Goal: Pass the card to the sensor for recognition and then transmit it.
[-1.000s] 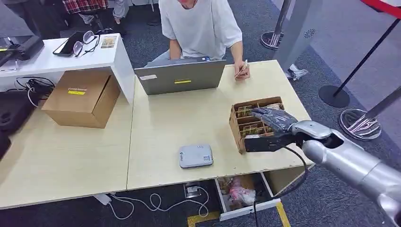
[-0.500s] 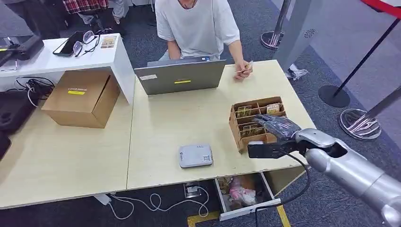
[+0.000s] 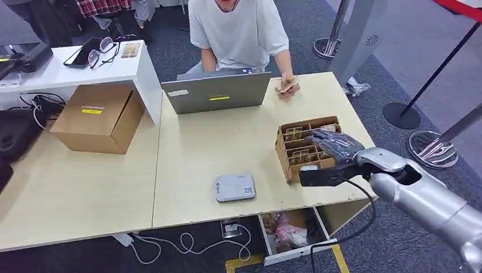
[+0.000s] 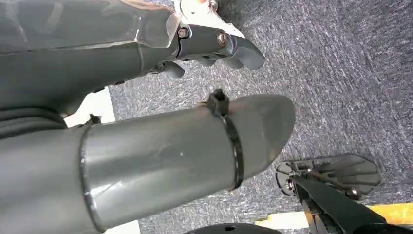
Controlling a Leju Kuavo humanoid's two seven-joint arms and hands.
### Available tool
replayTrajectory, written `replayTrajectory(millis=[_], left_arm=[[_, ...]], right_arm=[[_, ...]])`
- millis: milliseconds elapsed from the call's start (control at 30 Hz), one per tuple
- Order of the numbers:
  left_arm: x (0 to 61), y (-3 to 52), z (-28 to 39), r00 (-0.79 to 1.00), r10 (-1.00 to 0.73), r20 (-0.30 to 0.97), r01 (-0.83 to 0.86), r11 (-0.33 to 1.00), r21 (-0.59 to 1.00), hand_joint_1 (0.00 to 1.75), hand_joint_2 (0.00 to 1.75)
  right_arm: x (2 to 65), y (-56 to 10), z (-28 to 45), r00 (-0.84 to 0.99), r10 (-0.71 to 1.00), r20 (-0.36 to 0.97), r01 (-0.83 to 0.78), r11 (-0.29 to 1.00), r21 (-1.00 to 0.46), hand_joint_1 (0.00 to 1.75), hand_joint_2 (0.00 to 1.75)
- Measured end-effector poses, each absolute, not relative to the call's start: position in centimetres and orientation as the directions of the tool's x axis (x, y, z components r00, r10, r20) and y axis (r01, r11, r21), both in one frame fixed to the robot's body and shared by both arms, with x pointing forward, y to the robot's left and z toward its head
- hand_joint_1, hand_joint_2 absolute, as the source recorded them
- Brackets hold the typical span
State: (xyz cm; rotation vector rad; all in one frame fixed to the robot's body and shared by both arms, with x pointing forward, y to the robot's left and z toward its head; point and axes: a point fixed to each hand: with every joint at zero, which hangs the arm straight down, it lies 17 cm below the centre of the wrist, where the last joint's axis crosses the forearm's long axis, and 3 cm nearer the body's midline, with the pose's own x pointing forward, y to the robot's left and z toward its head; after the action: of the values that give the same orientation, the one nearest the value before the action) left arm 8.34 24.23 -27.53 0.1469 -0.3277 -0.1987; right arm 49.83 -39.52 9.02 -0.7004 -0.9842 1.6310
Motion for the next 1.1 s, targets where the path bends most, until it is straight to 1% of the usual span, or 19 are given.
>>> replayTrajectory(millis=[200,500,633,767,967,1000,1033,1100], left_arm=[[8.0,23.9,-27.6,0.929,-0.221,0.298,0.192,0.974,0.124,0.0,0.0],[8.0,24.6,-27.7,0.929,-0.223,0.296,0.192,0.973,0.13,0.0,0.0],[7.9,24.7,-27.7,0.928,-0.229,0.295,0.197,0.971,0.132,0.0,0.0],[8.2,24.9,-27.6,0.926,-0.23,0.299,0.185,0.968,0.172,0.0,0.0],[8.3,24.3,-27.6,0.925,-0.231,0.302,0.185,0.967,0.173,0.0,0.0],[8.3,24.2,-27.5,0.925,-0.231,0.302,0.185,0.968,0.172,0.0,0.0],[8.3,24.2,-27.5,0.925,-0.23,0.302,0.185,0.968,0.171,0.0,0.0],[8.3,24.1,-27.5,0.925,-0.228,0.303,0.183,0.968,0.171,0.0,0.0]], right_arm=[[51.8,-37.6,10.9,-0.298,0.954,0.036,-0.451,-0.108,-0.886,0.0,1.75],[53.3,-35.6,12.2,-0.328,0.944,0.037,-0.434,-0.115,-0.893,0.0,1.75],[53.2,-35.1,11.7,-0.331,0.943,0.037,-0.444,-0.121,-0.888,0.0,1.75],[52.7,-35.1,10.6,-0.329,0.944,0.037,-0.461,-0.126,-0.879,0.0,1.75],[51.9,-36.1,9.4,-0.31,0.95,0.034,-0.477,-0.124,-0.87,0.02,1.75],[51.7,-36.2,9.2,-0.307,0.951,0.034,-0.48,-0.124,-0.868,0.14,1.75],[51.6,-36.4,9.1,-0.305,0.952,0.032,-0.482,-0.125,-0.867,0.23,1.75],[51.5,-36.5,9.0,-0.305,0.952,0.032,-0.485,-0.126,-0.865,0.23,1.75]])
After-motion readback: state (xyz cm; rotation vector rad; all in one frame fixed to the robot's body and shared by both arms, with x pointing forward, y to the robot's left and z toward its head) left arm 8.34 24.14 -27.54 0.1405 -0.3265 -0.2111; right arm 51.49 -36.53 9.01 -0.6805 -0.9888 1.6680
